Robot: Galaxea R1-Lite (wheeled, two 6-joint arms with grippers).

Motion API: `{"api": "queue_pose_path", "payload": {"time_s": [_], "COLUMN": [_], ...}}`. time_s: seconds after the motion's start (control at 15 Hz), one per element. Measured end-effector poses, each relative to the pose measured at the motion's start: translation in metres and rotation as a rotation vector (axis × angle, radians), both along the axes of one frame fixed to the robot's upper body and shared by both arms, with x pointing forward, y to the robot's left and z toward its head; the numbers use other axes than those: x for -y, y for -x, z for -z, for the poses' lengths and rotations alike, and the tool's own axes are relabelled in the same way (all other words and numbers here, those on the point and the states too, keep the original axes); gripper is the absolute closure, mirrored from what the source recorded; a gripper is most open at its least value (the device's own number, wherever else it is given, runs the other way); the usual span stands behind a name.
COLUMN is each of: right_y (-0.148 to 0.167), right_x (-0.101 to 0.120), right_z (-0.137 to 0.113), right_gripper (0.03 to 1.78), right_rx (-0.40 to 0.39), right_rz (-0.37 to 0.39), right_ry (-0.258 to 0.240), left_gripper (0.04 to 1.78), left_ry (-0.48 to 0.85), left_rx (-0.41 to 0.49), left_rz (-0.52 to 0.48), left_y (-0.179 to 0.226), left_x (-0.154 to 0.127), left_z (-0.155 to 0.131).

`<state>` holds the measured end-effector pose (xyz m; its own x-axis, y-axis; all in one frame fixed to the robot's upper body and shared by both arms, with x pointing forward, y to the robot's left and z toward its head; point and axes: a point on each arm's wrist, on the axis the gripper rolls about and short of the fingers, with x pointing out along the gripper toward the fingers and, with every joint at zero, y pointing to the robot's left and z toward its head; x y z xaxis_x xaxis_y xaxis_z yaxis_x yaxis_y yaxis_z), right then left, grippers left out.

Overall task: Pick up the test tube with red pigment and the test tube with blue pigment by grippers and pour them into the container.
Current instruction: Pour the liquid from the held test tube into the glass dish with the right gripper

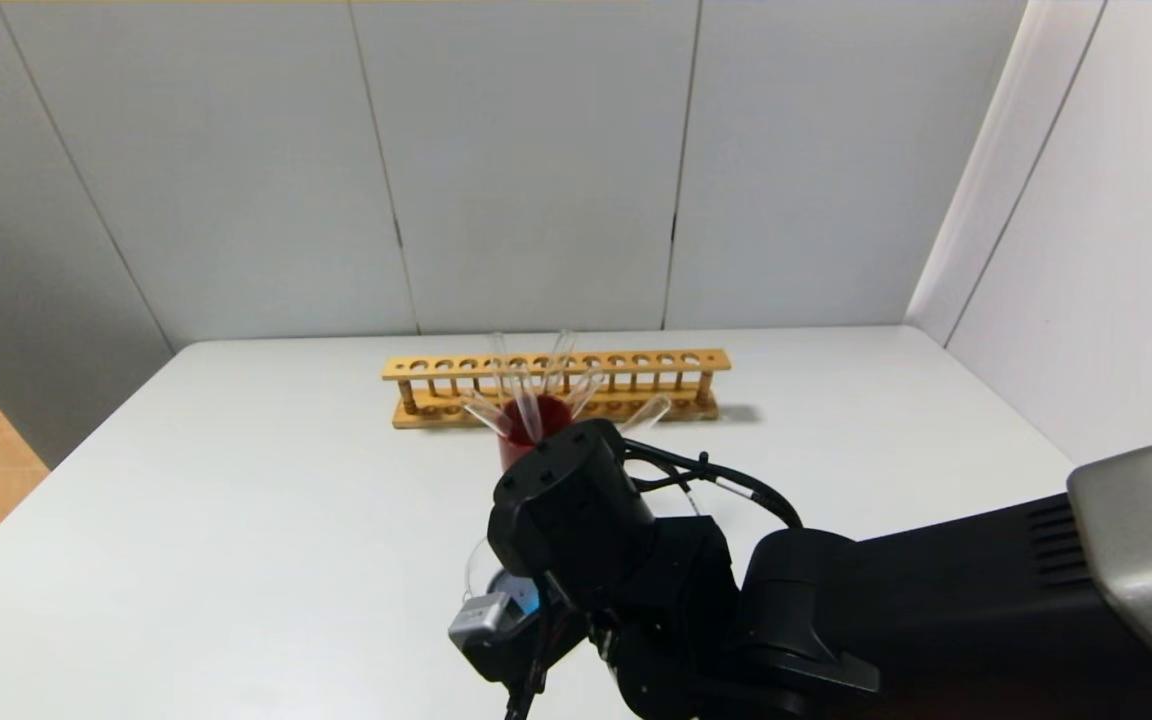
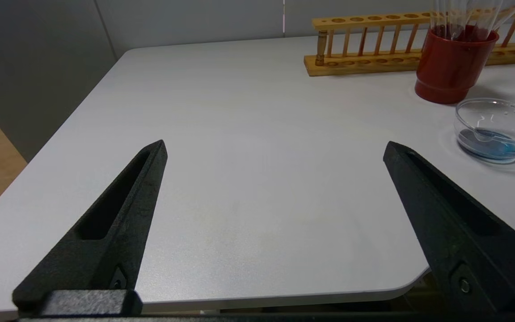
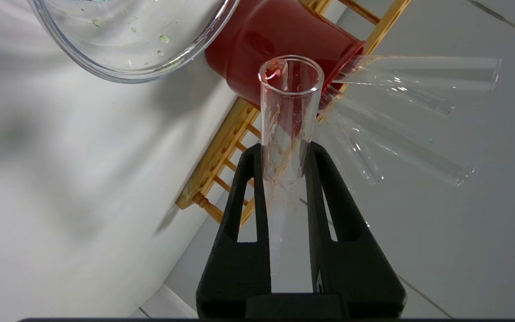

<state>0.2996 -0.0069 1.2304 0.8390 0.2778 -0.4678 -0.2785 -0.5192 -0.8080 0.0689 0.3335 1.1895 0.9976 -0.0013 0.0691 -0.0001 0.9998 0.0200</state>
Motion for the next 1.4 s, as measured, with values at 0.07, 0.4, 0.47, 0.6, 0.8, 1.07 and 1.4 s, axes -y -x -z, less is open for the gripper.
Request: {"api": "queue_pose_path", "payload": {"time_s": [0.07, 0.4, 0.47, 0.6, 0.8, 1.07, 1.4], "right_y": [0.0006, 0.0009, 0.0008, 0.0009, 0.002, 0.0028, 0.0088], "right_x": [-0.0004, -0.0002, -0.0003, -0.0011, -0.0025, -0.0033, -0.0078], "right_z": [0.0006, 0.0019, 0.0019, 0.0019, 0.003, 0.0038, 0.0043], "right_gripper": [1.55, 1.55, 1.55, 1.55, 1.55, 1.55, 1.55], "right_rx": [-0.001, -0.003, 0.0, 0.004, 0.01, 0.042, 0.066], "right_rz": [-0.004, -0.006, -0.009, -0.016, -0.03, -0.031, -0.061], "right_ry": [0.004, 0.014, 0.017, 0.025, 0.049, 0.108, 0.158], "left_gripper": [0.11, 0.11, 0.11, 0.11, 0.11, 0.11, 0.11], "left_ry": [0.0, 0.0, 0.0, 0.0, 0.0, 0.0, 0.0], "left_rx": [0.0, 0.0, 0.0, 0.0, 0.0, 0.0, 0.0], "left_rz": [0.0, 0.0, 0.0, 0.0, 0.0, 0.0, 0.0], "left_y": [0.0, 0.0, 0.0, 0.0, 0.0, 0.0, 0.0], "left_x": [0.0, 0.0, 0.0, 0.0, 0.0, 0.0, 0.0], "left_z": [0.0, 0.0, 0.0, 0.0, 0.0, 0.0, 0.0]}}
